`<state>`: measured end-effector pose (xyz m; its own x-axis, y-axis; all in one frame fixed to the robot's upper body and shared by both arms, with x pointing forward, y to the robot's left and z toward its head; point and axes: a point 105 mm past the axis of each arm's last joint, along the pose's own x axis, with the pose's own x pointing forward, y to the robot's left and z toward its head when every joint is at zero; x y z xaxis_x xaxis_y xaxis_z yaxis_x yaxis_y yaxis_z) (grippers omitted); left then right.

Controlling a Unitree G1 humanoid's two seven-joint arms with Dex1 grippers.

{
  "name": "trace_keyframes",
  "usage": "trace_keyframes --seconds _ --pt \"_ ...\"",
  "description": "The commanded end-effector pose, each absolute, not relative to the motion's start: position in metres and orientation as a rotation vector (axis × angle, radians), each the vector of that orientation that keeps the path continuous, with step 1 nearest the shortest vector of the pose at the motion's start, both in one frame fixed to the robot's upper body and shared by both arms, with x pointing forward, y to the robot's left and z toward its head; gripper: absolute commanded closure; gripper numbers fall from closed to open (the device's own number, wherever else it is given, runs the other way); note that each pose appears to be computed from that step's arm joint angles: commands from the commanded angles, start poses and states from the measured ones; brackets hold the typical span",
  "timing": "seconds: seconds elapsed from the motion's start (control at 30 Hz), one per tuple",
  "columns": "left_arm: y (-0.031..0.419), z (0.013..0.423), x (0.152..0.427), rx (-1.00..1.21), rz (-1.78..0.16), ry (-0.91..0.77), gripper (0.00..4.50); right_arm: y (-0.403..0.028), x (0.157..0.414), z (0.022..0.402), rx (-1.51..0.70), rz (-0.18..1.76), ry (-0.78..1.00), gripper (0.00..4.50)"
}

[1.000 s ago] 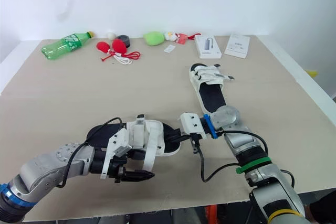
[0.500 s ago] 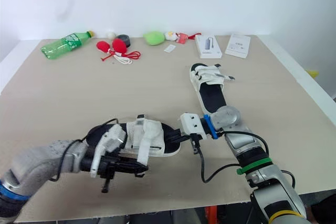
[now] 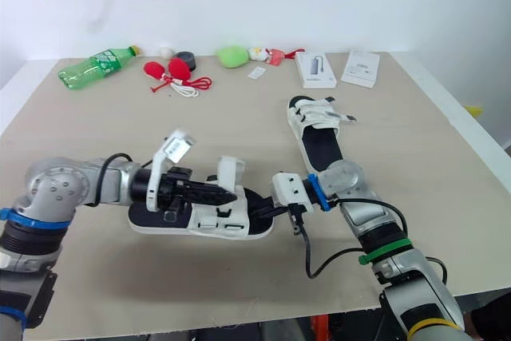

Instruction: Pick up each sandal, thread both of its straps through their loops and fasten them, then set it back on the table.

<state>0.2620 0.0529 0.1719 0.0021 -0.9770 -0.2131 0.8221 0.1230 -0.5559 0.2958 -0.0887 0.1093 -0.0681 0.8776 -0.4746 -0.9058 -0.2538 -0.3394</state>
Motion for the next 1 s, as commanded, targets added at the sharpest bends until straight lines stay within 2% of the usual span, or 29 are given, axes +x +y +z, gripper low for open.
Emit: trace_keyframes --seconds 0.03,0.17,0.37,0.63,1.0 --pt "0.048 0.174 0.265 -0.273 -1.445 0.635 4.45 -0.1 0.294 0.085 -0.728 1.669 0.186 4.5" --pt "0.045 0.159 0.265 -0.229 -1.421 0.686 4.45 -0.101 0.293 0.085 -0.727 1.661 0.186 4.5" --pt "0.044 0.154 0.273 -0.217 -1.385 0.671 4.45 -0.101 0.293 0.085 -0.724 1.656 0.183 4.5" --pt "0.027 0.173 0.262 -0.296 -1.466 0.652 4.45 -0.099 0.296 0.085 -0.727 1.656 0.179 4.5" --pt "0.04 0.169 0.264 -0.231 -1.418 0.698 4.45 -0.098 0.297 0.085 -0.73 1.66 0.182 4.5"
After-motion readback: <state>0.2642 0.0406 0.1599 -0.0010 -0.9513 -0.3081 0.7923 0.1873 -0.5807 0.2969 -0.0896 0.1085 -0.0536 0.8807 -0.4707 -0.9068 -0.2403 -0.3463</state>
